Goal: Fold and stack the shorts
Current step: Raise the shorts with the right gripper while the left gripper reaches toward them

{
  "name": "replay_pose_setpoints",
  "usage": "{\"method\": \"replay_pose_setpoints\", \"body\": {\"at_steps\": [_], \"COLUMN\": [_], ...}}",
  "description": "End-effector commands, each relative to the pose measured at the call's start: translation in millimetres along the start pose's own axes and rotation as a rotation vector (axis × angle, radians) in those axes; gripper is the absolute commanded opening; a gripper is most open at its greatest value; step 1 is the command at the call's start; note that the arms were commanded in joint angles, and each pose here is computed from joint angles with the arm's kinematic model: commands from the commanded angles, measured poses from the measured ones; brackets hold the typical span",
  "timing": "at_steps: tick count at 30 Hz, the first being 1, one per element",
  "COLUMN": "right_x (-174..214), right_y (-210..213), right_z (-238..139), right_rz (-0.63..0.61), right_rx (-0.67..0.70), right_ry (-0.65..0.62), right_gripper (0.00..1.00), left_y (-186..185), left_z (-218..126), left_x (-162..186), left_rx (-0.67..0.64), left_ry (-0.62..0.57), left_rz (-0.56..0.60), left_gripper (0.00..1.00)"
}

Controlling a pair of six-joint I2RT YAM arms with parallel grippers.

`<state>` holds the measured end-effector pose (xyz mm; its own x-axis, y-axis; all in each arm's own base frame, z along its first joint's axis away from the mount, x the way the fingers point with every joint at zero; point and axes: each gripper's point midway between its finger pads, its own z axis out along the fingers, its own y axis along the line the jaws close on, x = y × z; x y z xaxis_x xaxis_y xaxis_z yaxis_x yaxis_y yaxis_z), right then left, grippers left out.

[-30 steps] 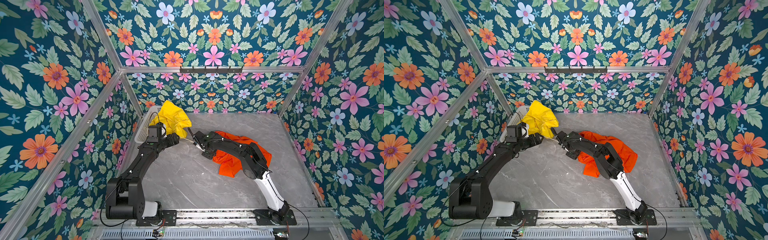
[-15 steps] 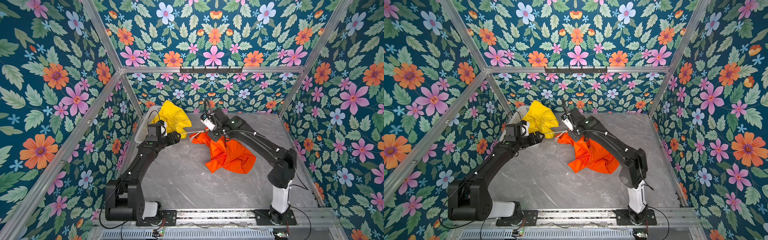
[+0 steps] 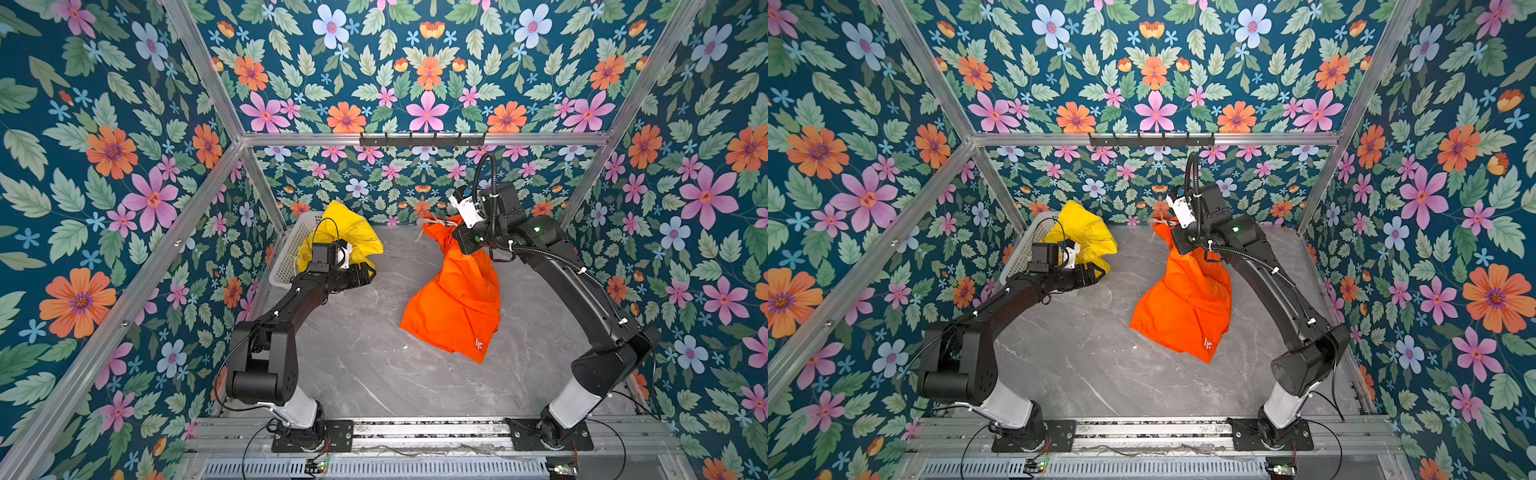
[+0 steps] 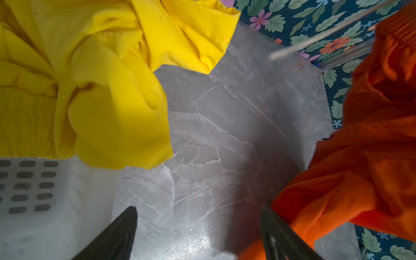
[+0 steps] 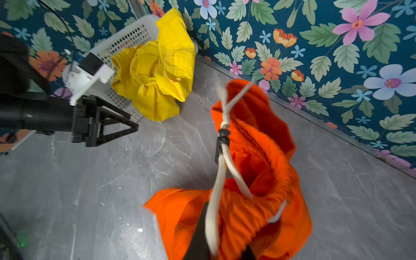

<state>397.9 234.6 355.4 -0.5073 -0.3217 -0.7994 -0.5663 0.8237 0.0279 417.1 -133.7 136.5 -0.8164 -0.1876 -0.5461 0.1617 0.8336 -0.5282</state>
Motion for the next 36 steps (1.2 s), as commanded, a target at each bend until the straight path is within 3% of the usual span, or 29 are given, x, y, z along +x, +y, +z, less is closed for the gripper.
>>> {"method": "replay_pose_setpoints", "body": {"at_steps": [1, 4, 8, 12, 16, 17, 19, 25, 31, 36], "right_x": [-15, -29, -47, -67, -92, -95, -111, -152, -165, -165], "right_y": [14, 21, 27, 26, 24, 21, 17, 6, 5, -16], "right_z": [-8, -31, -52, -68, -86, -71, -75, -82, -77, -72], "right_rz": [0.032, 0.035, 0.022, 0.04, 0.087, 0.102, 0.1, 0.115, 0.142, 0.225], "right_rx": [-0.08, -0.114, -0.143, -0.17, -0.211, -0.212, -0.205, -0.193, -0.22, -0.117], "right_ry": [-0.061, -0.117, -0.192, -0.257, -0.324, -0.312, -0.358, -0.454, -0.488, -0.493], "right_gripper": [0.01, 0.02, 0.01, 0.0, 0.0, 0.0, 0.0, 0.0, 0.0, 0.0], "left_y": [20, 41, 50, 17, -37, -52, -69, -88, -98, -129], "left_z": [5, 4, -2, -16, -41, -47, -58, -76, -67, -44], "left_x": [-3, -5, -9, -24, -29, -26, -21, 4, 28, 62], "left_rx": [-0.101, -0.207, -0.246, -0.116, 0.098, 0.152, 0.205, 0.279, 0.341, 0.328], "left_ry": [0.0, -0.009, -0.027, -0.102, -0.189, -0.203, -0.223, -0.229, -0.218, -0.167], "left_rz": [0.006, -0.004, -0.006, 0.062, 0.158, 0.185, 0.22, 0.27, 0.254, 0.428], "left_gripper": [0.86, 0.87, 0.87, 0.85, 0.84, 0.84, 0.84, 0.84, 0.82, 0.82]}}
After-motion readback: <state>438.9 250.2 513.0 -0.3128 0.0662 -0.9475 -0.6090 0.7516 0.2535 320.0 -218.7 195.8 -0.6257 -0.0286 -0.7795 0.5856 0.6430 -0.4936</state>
